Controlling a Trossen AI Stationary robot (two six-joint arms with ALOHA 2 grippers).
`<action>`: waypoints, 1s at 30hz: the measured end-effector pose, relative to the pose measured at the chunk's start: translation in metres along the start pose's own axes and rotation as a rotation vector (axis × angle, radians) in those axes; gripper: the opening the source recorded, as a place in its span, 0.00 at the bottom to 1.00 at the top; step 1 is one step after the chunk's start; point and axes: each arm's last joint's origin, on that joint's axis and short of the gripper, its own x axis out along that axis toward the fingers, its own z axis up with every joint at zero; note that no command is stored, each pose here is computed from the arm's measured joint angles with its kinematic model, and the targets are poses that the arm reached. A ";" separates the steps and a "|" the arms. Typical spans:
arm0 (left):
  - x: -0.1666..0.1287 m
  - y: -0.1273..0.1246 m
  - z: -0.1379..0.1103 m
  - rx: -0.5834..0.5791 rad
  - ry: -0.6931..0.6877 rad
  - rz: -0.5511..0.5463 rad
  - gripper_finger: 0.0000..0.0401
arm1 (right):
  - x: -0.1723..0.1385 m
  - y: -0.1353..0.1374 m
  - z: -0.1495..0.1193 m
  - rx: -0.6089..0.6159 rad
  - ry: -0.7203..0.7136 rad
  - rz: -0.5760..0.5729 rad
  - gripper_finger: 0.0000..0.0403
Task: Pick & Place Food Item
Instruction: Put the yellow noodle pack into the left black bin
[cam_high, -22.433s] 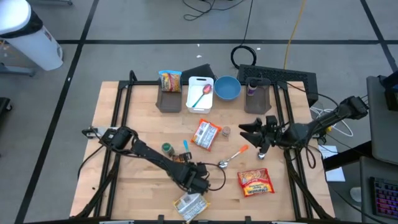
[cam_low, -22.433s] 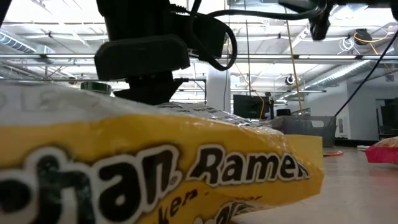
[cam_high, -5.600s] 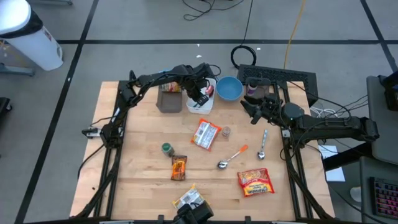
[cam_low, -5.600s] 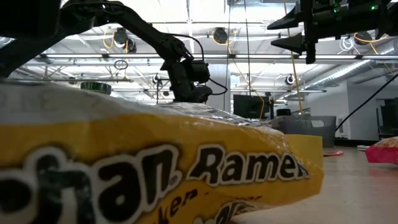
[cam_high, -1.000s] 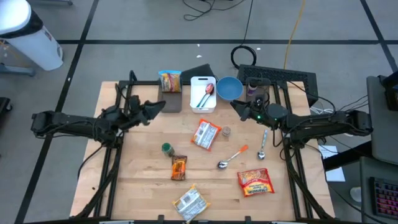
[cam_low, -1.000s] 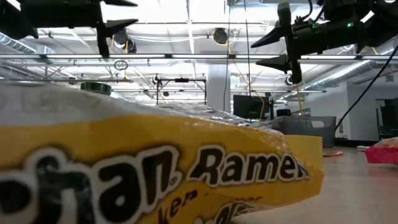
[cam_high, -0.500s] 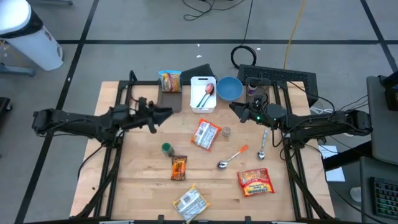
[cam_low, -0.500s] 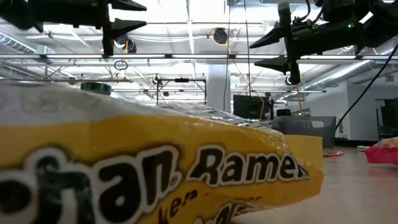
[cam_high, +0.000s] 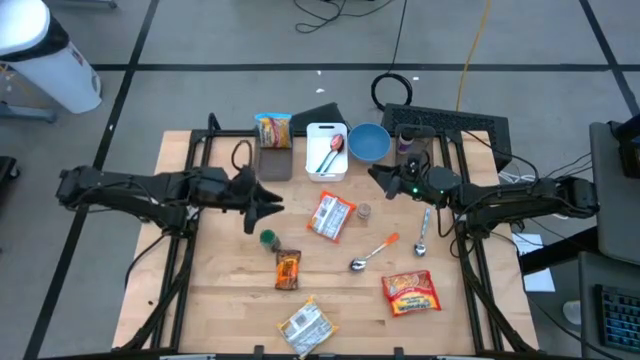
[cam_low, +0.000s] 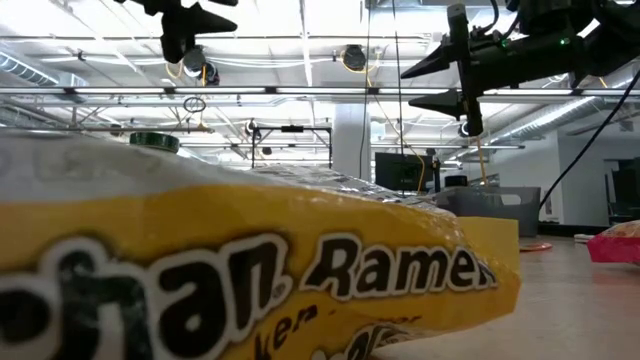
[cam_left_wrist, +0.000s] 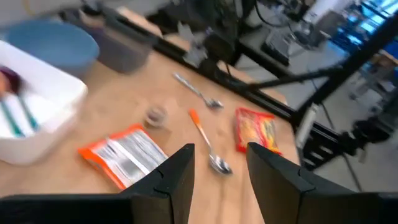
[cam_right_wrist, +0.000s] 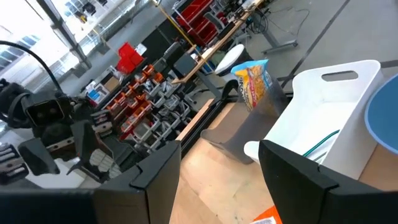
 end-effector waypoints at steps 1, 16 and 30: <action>0.001 -0.001 -0.002 -0.015 0.017 -0.009 0.38 | 0.000 0.000 0.000 -0.006 0.005 0.004 0.52; 0.021 -0.029 -0.045 -0.022 0.309 -0.092 0.38 | 0.002 -0.005 -0.006 -0.041 0.049 -0.037 0.52; 0.058 -0.041 -0.083 -0.128 0.586 -0.212 0.38 | 0.002 -0.006 -0.007 -0.053 0.060 -0.046 0.52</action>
